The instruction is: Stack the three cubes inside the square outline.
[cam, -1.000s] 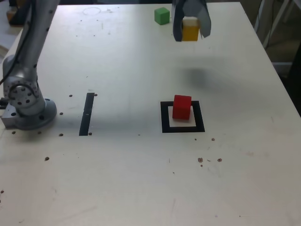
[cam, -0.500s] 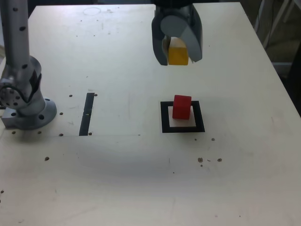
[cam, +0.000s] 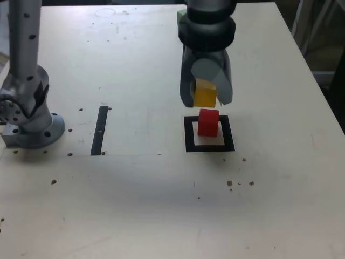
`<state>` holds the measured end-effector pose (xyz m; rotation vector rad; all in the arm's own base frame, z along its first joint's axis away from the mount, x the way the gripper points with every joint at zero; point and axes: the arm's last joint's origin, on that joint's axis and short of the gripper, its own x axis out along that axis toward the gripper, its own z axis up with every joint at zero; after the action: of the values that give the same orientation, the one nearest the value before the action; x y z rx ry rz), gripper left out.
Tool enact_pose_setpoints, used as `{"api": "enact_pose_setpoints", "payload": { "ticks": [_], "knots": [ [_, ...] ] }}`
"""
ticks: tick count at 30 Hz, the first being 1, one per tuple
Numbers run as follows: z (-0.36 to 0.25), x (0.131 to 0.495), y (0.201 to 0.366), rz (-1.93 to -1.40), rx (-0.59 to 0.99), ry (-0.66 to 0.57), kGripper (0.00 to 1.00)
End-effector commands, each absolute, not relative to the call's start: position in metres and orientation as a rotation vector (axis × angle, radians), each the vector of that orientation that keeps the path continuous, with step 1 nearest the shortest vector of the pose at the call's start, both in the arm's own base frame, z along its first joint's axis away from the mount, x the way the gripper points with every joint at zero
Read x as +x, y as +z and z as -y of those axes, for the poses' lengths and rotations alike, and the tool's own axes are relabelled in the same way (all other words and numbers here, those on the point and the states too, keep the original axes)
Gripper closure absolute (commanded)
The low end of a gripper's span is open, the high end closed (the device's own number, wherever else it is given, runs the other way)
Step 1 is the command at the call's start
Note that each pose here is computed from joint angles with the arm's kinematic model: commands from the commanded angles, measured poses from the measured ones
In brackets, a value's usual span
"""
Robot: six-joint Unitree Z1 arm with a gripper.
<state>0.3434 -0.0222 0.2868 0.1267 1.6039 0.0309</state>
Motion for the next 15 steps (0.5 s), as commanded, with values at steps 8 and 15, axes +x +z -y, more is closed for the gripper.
{"api": "enact_pose_setpoints", "payload": {
  "ticks": [8, 15],
  "knots": [
    [0.024, 0.349, 0.276, -1.603, 0.114, 0.043, 0.74],
    [0.024, 0.35, 0.27, -1.61, 0.112, 0.048, 0.74]
  ]
}}
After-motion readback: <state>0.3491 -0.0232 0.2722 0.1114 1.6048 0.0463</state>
